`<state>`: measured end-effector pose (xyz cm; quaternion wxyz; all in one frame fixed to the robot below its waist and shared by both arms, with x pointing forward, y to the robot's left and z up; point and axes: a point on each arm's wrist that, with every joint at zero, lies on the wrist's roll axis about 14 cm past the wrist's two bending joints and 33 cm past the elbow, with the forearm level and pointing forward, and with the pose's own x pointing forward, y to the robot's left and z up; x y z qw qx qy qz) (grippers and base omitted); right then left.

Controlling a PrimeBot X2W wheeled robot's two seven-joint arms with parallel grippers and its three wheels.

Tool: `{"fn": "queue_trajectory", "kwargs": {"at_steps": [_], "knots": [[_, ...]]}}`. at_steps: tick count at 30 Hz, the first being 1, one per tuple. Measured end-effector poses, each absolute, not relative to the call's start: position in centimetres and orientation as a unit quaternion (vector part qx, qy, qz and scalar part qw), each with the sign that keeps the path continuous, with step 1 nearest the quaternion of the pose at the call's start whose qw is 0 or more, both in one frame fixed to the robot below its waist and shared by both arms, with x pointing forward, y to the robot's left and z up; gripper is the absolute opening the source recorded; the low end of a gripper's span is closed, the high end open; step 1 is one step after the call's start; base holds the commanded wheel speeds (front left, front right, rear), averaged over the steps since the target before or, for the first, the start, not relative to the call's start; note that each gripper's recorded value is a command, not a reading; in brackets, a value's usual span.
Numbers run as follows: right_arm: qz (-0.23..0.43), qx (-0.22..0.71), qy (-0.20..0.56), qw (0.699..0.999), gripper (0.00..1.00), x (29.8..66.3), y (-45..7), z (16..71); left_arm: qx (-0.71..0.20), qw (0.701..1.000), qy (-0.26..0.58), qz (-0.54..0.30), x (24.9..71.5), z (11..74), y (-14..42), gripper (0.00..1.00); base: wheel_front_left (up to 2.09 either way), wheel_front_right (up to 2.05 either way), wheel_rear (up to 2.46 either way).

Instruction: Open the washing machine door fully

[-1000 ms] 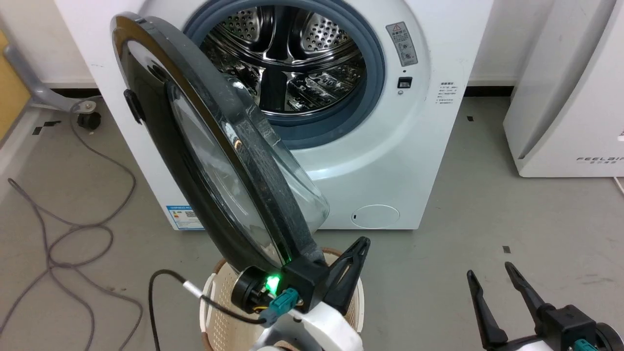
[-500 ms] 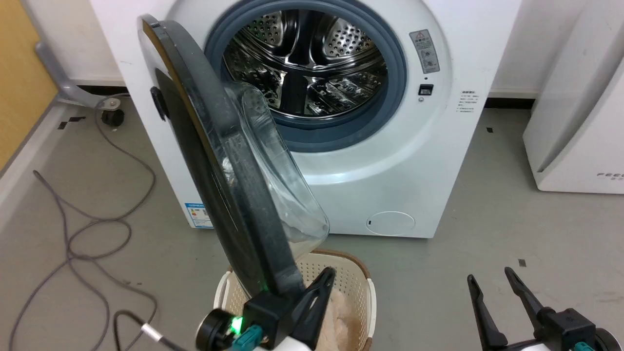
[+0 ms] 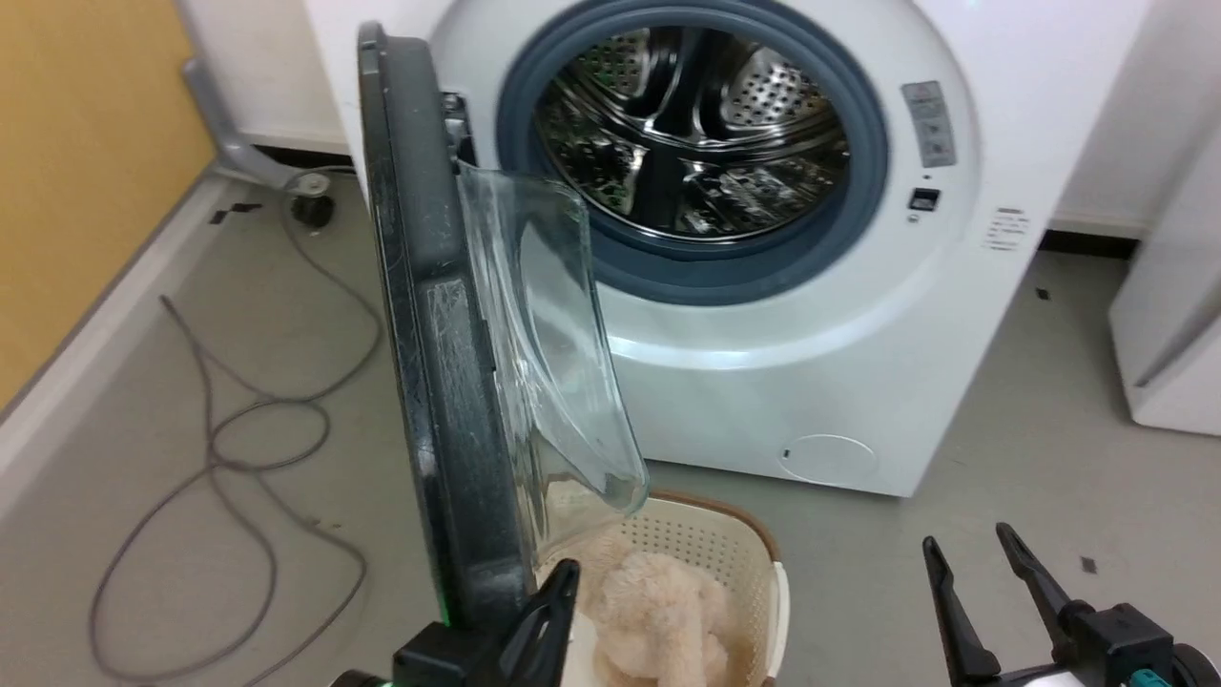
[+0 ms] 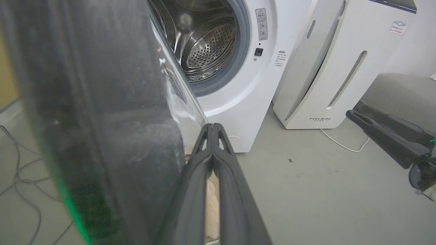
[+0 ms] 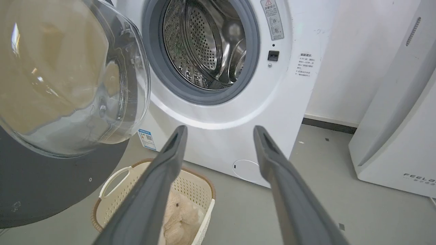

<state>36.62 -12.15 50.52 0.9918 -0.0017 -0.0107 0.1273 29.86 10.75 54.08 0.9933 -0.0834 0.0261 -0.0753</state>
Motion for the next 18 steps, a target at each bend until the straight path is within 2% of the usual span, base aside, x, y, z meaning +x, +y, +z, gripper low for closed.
{"fn": "queue_trajectory", "kwargs": {"at_steps": [18], "knots": [[0.196,0.0,-0.004,0.981,1.0,38.2,-7.4,50.2,-0.075,0.987,-0.004,0.139,27.5,53.3,24.6,0.0,0.0,0.0,0.0]]}}
